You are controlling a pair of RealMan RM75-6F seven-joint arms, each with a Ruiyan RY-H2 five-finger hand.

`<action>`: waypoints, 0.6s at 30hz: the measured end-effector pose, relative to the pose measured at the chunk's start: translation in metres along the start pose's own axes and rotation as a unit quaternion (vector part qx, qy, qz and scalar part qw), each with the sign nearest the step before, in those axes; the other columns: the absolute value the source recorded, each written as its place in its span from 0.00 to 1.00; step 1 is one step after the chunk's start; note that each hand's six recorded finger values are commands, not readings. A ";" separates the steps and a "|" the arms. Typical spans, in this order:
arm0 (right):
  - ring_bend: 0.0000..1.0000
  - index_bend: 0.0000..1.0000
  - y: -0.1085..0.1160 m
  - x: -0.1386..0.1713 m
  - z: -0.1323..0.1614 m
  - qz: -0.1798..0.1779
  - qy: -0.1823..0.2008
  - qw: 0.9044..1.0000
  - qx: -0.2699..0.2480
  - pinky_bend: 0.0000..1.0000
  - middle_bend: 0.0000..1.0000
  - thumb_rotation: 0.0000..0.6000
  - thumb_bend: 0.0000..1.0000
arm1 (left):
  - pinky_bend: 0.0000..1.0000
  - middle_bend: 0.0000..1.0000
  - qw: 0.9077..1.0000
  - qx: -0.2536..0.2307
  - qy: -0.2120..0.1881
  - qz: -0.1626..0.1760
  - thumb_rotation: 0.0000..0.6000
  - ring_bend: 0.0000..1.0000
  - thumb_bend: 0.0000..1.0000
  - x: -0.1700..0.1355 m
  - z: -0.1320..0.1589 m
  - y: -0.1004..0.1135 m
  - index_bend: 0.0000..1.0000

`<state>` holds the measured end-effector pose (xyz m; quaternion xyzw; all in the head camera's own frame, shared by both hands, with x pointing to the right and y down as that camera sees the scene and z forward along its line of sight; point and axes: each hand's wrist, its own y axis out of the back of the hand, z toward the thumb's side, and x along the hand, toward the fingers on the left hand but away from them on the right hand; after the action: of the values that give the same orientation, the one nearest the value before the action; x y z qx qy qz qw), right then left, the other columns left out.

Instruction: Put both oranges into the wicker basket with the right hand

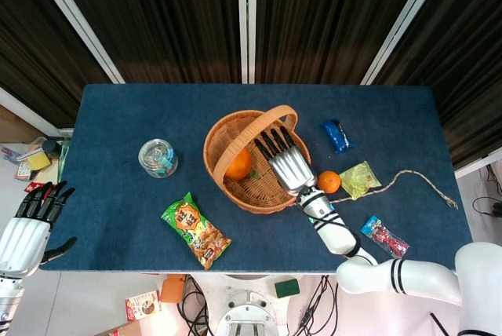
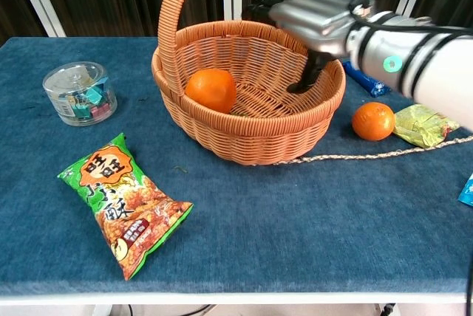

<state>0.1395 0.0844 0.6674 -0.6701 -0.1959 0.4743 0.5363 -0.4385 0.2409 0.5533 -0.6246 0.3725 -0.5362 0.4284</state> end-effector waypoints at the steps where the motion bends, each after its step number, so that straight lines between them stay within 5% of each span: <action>1: 0.00 0.00 0.001 0.006 -0.006 -0.003 -0.001 1.000 0.000 0.03 0.00 1.00 0.20 | 0.12 0.03 1.000 0.001 0.000 -0.001 1.00 0.00 0.13 0.000 0.000 -0.001 0.10; 11: 0.00 0.00 0.006 0.077 -0.072 -0.046 -0.008 0.998 -0.047 0.03 0.01 1.00 0.22 | 0.12 0.03 1.000 0.014 0.001 -0.010 1.00 0.00 0.13 0.003 0.007 -0.008 0.10; 18: 0.00 0.00 -0.028 0.110 -0.129 -0.010 -0.050 0.996 -0.070 0.05 0.02 1.00 0.22 | 0.12 0.03 1.000 0.022 0.001 -0.012 1.00 0.00 0.13 0.003 0.012 -0.011 0.10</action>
<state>0.3078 0.1104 0.6428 -0.6795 -0.2622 0.4872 0.4819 -0.4266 0.2433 0.5637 -0.6190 0.3539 -0.5499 0.4350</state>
